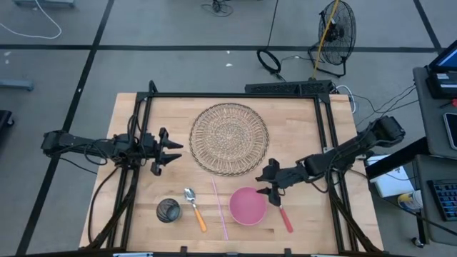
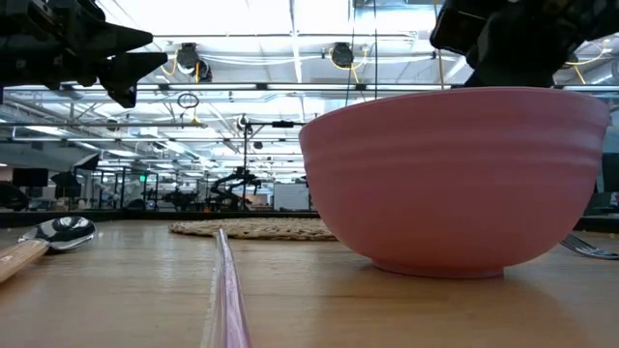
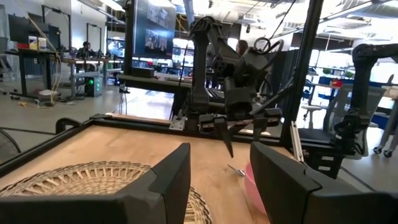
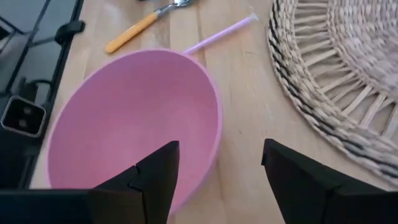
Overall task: Pick & Place Utensil
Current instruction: Put the pink bowl on the middle left of the brown placemat
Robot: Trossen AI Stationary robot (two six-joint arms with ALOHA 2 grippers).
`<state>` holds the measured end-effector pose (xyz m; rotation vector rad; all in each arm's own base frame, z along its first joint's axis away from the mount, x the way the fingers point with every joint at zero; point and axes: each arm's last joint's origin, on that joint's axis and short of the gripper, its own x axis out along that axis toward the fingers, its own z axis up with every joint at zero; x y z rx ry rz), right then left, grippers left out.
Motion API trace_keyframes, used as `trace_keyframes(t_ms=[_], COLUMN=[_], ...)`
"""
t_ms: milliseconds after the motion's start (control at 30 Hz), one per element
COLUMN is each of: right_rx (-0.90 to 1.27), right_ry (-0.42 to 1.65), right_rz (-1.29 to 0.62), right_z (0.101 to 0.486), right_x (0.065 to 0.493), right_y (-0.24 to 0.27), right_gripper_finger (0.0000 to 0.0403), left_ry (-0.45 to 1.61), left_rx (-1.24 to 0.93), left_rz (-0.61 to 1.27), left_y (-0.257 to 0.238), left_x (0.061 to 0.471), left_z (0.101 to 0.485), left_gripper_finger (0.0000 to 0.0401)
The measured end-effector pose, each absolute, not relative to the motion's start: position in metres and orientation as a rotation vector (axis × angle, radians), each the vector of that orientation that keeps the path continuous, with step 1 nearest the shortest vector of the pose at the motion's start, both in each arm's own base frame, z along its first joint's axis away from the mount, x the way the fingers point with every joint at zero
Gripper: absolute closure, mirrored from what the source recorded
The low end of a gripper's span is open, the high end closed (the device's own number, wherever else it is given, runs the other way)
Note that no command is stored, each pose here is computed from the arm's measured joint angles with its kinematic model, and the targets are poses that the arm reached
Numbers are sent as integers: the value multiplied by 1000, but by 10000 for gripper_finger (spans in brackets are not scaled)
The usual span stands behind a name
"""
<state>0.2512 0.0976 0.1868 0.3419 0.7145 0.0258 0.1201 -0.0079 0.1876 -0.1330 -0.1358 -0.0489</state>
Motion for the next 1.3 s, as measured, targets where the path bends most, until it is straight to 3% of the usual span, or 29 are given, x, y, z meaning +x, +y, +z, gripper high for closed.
trace_keyframes(t_ms=[767, 1300], right_rx=[452, 471], right_ry=[815, 830], right_rz=[16, -43], right_z=[162, 160], right_x=[259, 262], right_y=[108, 94], right_gripper_finger=[240, 358], left_ry=[-136, -137], left_rx=[-124, -115], left_rz=[-51, -44], left_y=[-8, -8], left_x=[120, 120], left_z=[188, 188], left_gripper_finger=[231, 231])
